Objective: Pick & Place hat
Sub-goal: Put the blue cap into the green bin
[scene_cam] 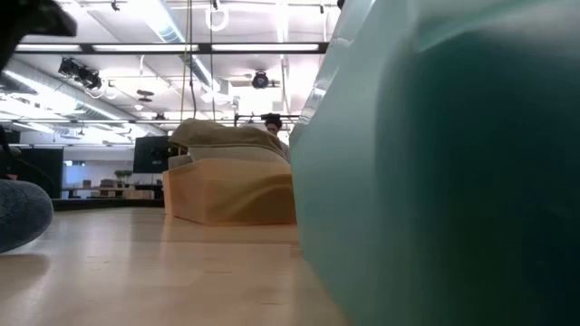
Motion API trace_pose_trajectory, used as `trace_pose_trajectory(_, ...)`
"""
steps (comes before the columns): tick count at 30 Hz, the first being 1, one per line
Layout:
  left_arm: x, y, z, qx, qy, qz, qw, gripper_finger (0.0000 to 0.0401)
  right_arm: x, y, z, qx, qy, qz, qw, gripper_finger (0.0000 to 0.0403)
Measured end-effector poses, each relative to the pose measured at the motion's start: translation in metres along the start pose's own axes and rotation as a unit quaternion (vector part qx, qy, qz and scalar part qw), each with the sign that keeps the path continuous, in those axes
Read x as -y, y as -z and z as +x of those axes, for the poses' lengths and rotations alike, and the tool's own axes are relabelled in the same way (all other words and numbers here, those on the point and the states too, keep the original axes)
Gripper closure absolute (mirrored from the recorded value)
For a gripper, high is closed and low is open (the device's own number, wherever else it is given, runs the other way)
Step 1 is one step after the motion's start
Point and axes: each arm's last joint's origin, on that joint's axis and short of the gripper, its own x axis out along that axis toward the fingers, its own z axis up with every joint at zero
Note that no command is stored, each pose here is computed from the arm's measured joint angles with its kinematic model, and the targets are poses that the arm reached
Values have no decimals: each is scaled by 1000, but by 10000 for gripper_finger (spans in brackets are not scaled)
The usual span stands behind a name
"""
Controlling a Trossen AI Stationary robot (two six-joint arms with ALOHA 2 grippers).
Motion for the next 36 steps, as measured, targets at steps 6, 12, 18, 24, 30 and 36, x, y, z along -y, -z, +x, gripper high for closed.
trace_pose_trajectory(6,22,1,19,-29,37,0,999,229,0,0,2,-4,-1,-39,999,266)
trace_pose_trajectory(12,39,8,33,-37,43,18,998,229,0,-1,2,1,0,-86,996,227)
trace_pose_trajectory(18,48,13,50,-53,15,21,998,229,0,-1,2,1,0,-108,994,214)
trace_pose_trajectory(24,51,14,66,-67,-11,23,997,235,0,-1,2,1,0,-110,994,214)
trace_pose_trajectory(30,51,13,70,-70,-18,26,997,320,0,-1,2,1,1,-113,994,214)
trace_pose_trajectory(36,51,8,64,-61,-10,39,997,387,1,-4,2,19,6,-158,987,214)
